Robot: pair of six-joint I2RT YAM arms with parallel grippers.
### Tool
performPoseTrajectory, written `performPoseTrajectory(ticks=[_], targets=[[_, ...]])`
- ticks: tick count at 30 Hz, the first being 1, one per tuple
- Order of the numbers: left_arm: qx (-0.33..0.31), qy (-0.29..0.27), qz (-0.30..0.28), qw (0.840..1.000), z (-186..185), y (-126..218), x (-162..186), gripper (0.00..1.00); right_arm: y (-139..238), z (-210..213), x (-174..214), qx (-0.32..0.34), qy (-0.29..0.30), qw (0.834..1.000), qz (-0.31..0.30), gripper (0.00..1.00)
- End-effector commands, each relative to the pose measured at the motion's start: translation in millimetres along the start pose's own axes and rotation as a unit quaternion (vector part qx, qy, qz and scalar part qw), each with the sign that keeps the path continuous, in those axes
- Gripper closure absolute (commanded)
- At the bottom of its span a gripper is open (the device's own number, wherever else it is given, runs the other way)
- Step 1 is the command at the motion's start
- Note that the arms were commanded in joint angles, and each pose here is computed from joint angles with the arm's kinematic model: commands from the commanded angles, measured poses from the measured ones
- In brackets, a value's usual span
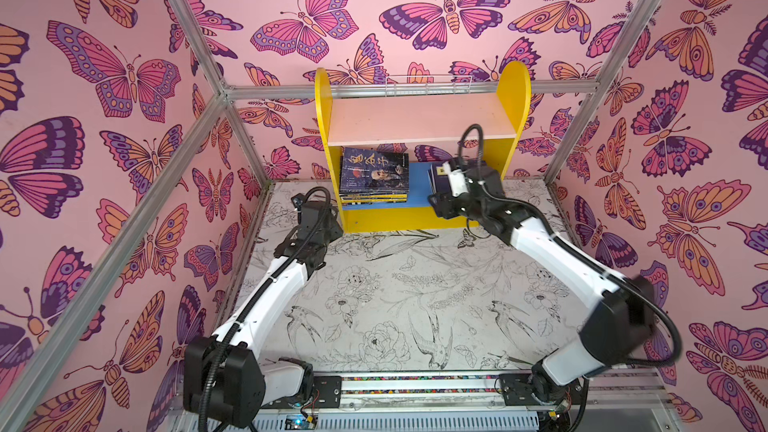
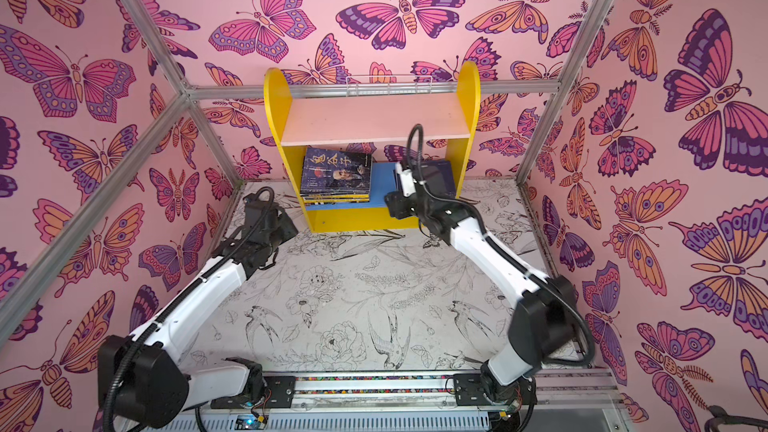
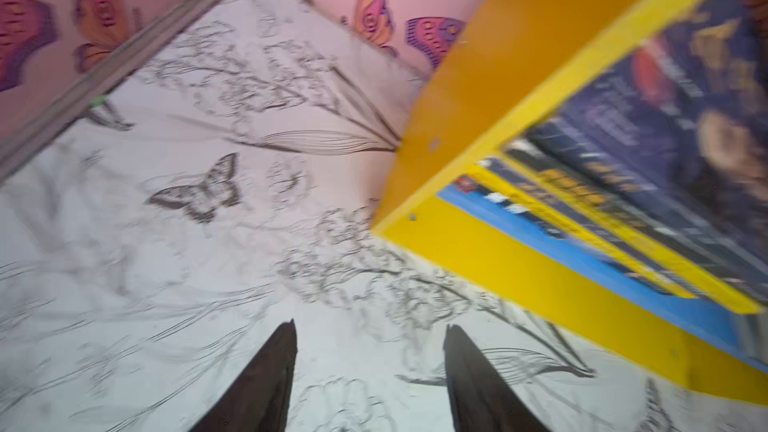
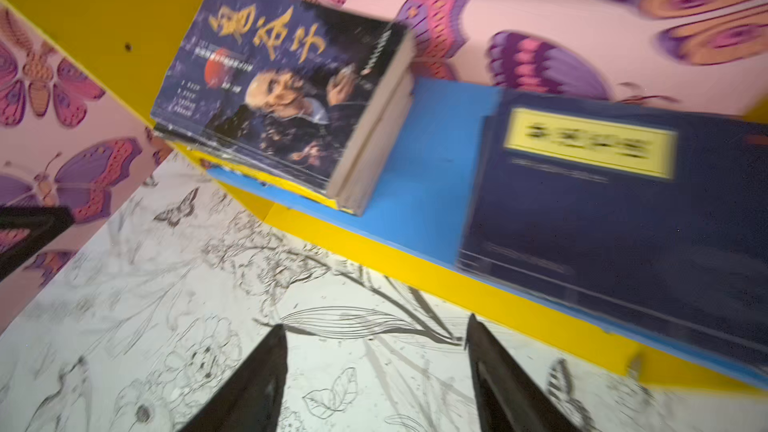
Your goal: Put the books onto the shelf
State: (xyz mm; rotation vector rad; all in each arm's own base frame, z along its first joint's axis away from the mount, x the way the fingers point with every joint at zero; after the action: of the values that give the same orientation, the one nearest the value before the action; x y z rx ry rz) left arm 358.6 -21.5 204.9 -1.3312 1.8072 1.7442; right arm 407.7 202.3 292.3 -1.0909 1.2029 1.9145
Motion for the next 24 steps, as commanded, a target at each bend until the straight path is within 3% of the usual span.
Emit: performPoseTrajectory(ticks=[1,2,4,6,10,14,16,18,20,22,24], targets=[[-0.128,-0.029,0.03,0.991,75.9,8.8,29.5,0.35,52.2,-82.6,-29.0,0.166,-0.058,0.969,-0.171,0.27],[-0.153,-0.031,0.026,0.987,90.7,12.1,32.3,0.3,67.1,-107.5,-15.4,0.216,-0.071,0.957,-0.18,0.23],[-0.206,-0.037,0.016,0.978,117.8,18.7,36.0,0.02,95.5,-151.5,17.2,0.301,-0.087,0.932,-0.183,0.17],[-0.254,-0.041,-0.001,0.966,135.8,22.2,36.9,0.02,110.6,-179.8,53.6,0.363,-0.084,0.912,-0.174,0.16],[-0.297,-0.063,-0.023,0.952,148.4,8.1,40.7,0.02,110.7,-204.5,119.8,0.419,-0.052,0.899,-0.118,0.14],[-0.325,-0.079,-0.034,0.942,153.1,-13.0,45.1,0.02,106.3,-225.2,144.5,0.474,-0.028,0.876,-0.085,0.12],[-0.324,-0.091,-0.03,0.941,151.5,-33.3,52.8,0.02,103.4,-238.1,155.6,0.5,-0.046,0.861,-0.079,0.11],[-0.29,-0.111,-0.048,0.949,140.9,-53.0,53.5,0.02,95.3,-240.7,155.9,0.496,-0.041,0.863,-0.088,0.1],[-0.265,-0.123,-0.063,0.954,127.6,-61.9,48.2,0.03,88.5,-237.3,152.0,0.474,-0.037,0.875,-0.094,0.1],[-0.241,-0.101,-0.114,0.958,115.7,-69.7,35.9,0.03,84.6,-235.0,148.7,0.451,-0.028,0.885,-0.114,0.01],[-0.229,-0.082,-0.146,0.959,108.9,-77.2,25.1,0.03,77.4,-230.7,147.9,0.419,-0.01,0.901,-0.113,0.01]])
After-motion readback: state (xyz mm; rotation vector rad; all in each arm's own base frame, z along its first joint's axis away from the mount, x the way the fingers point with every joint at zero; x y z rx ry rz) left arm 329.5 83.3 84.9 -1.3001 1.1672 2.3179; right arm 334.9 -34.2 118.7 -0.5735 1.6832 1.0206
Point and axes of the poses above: each gripper's point midway between its finger pads, its own y axis back along the fingers, its own z axis along the line the jaws close on, x = y × z, the point moved 1 cm from there along y, back along the fingers, and after that the axes turned 5 degrees about -y, right-handed, at the moved point
